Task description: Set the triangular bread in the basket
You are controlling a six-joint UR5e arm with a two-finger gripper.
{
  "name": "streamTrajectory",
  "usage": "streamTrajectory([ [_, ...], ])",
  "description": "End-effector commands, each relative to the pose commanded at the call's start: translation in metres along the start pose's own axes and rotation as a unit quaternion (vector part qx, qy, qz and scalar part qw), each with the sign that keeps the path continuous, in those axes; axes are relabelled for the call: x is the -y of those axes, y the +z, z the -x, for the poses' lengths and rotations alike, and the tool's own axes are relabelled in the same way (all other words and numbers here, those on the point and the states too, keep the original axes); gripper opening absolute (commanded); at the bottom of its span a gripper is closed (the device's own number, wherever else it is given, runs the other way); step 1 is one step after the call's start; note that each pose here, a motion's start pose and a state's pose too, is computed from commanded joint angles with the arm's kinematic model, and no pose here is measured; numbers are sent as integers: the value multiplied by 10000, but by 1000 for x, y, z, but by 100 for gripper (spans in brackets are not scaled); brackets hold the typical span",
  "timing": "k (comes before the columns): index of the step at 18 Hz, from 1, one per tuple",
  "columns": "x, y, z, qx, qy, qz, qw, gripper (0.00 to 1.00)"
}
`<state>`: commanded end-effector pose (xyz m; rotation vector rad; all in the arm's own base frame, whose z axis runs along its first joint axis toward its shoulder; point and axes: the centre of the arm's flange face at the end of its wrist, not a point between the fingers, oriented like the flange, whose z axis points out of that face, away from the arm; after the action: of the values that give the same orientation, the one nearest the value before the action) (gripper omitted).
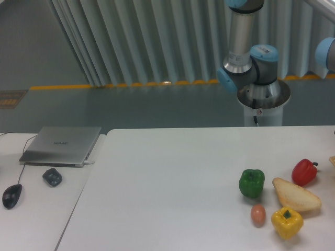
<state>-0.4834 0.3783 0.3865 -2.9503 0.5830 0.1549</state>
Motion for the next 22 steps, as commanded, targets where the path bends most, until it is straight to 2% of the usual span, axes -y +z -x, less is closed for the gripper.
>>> streamTrajectory([
  [6,2,20,-12,-150,0,-5,9999,100],
  [10,8,34,-23,-315,38,-215,9993,100],
  [13,11,31,-22,-288,13,-165,9994,100],
  [15,35,30,-25,-278,-23,-166,9995,100],
  [17,69,20,-22,-153,-374,-161,9991,100],
  [20,116,38,-17,-150,-569,74,9982,100],
  [22,140,52,-26,-56,-474,301,9984,100],
])
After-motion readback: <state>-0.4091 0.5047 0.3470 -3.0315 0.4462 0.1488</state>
